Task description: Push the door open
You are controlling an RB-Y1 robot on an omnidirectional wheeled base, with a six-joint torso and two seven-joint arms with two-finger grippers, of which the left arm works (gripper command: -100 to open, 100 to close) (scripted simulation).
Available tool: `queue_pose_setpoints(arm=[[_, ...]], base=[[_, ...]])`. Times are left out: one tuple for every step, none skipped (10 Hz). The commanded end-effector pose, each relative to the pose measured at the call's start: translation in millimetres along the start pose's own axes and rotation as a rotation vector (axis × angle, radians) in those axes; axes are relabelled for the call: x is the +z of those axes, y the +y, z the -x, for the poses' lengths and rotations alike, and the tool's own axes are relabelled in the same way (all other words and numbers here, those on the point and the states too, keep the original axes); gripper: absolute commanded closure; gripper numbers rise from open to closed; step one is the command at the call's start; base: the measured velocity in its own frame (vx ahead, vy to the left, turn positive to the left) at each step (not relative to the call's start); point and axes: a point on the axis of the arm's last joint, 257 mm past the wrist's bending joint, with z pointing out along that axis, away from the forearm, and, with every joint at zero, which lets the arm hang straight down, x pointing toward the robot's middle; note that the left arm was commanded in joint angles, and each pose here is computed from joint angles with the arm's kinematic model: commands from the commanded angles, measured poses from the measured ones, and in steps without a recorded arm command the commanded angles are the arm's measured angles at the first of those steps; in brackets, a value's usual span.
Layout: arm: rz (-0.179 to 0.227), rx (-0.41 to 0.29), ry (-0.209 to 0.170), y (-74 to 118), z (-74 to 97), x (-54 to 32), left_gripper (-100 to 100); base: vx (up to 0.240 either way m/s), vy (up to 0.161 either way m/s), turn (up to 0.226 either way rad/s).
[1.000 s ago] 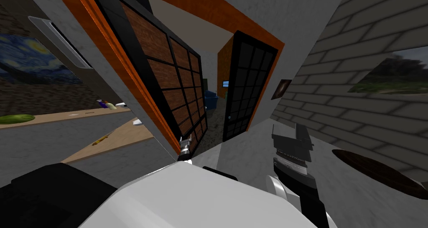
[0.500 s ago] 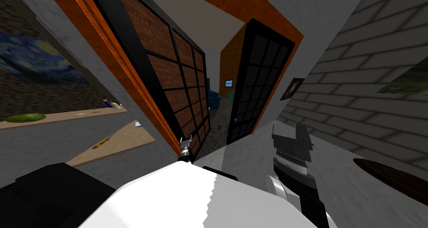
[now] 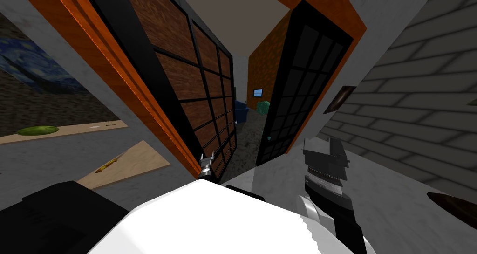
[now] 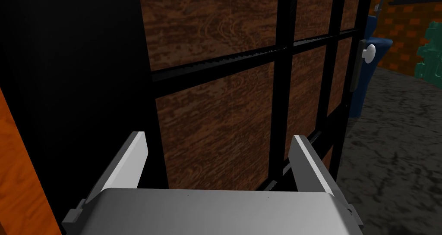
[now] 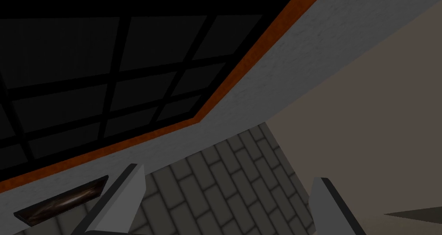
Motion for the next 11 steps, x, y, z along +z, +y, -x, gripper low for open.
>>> queue_pose_setpoints(arm=[[0.005,-0.004,0.002,0.9,0.4,-4.0,-100],[0.008,-0.006,0.003,1.2,0.4,-5.9,-100],[0.011,-0.008,0.004,1.6,0.4,-7.8,-100],[0.014,-0.01,0.005,1.8,0.4,-9.9,-100],[0.014,-0.011,0.005,1.6,0.6,-11.1,-100],[0.015,-0.012,0.005,1.5,0.7,-12.3,-100],[0.016,-0.013,0.005,1.4,0.9,-13.5,-100],[0.016,-0.014,0.005,1.2,1.0,-14.7,-100],[0.016,-0.014,0.005,1.2,1.0,-14.7,-100],[0.016,-0.013,0.003,0.4,1.7,-15.7,-100],[0.016,-0.014,0.005,1.2,1.0,-14.7,-100]], base=[[0.154,0.079,0.074],[0.117,0.084,0.064],[0.092,0.078,0.048],[0.092,0.05,0.052],[0.079,0.027,0.043],[0.073,0.022,0.045],[0.081,0.011,0.034],[0.063,0.027,0.039],[0.032,0.027,0.027],[0.03,0.014,0.002],[0.0,0.0,0.0]])
